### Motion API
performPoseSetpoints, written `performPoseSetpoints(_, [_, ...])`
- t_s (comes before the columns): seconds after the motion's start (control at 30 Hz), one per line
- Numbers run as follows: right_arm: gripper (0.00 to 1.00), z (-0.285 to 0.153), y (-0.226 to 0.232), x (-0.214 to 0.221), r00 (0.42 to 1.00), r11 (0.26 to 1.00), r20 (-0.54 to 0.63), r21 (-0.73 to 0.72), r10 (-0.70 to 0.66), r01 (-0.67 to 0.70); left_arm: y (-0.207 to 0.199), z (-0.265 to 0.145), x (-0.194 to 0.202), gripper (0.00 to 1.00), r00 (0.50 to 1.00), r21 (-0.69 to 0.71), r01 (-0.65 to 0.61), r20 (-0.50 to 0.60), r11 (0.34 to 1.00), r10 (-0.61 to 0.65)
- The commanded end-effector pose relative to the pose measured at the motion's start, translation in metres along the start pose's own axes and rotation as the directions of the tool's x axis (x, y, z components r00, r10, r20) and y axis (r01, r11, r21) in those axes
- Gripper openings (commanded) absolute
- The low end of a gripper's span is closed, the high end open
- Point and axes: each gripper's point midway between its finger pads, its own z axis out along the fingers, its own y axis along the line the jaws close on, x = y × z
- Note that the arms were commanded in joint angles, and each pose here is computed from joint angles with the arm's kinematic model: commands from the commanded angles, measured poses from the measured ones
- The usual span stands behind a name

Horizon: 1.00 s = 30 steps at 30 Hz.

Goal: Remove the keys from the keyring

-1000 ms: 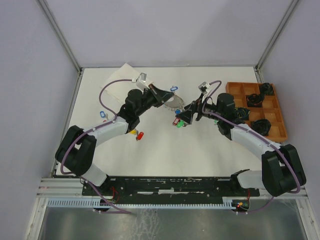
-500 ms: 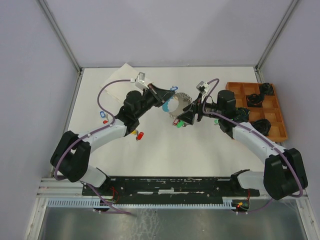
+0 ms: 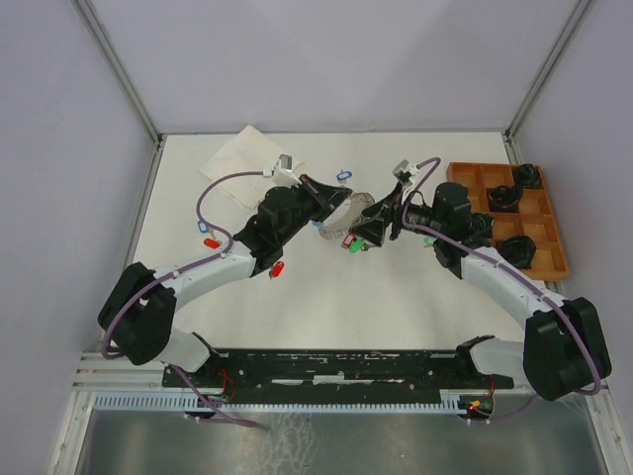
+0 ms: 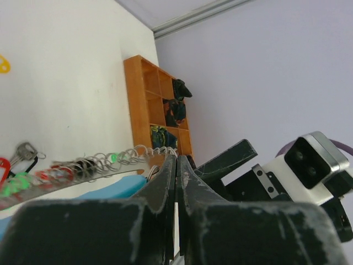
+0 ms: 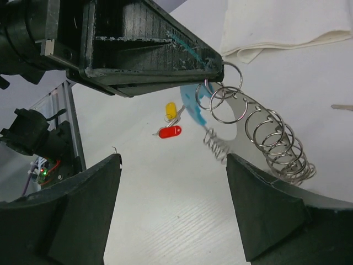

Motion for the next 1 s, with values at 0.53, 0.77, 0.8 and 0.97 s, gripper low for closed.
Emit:
performPoseSetpoints(0.53, [0.86,0.004,-0.006,-0.012,0.948,0.952,0.163,0.187,-0.273,0.242,-0.079,0.030,-0.008,0.03,0.952,0.069,0.295,0.059,0.953,-0.300])
performPoseSetpoints(0.77, [0.95,-0.007,-0.006,-0.029,0.897,0.916,0.241,0.256,-0.370,0.309,-0.097,0.034,0.001,0.03,0.944,0.099,0.324,0.029,0.941,-0.328])
performPoseSetpoints(0.8, [0.96,-0.008,-0.007,-0.029,0.891,0.911,0.245,0.262,-0.382,0.318,-0.100,0.034,0.002,0.03,0.944,0.103,0.325,0.025,0.940,-0.329])
performPoseSetpoints(0.97, [0.99,-0.011,-0.014,-0.031,0.893,0.903,0.241,0.307,-0.380,0.302,-0.113,0.033,0.010,0.03,0.941,0.121,0.336,0.006,0.934,-0.339])
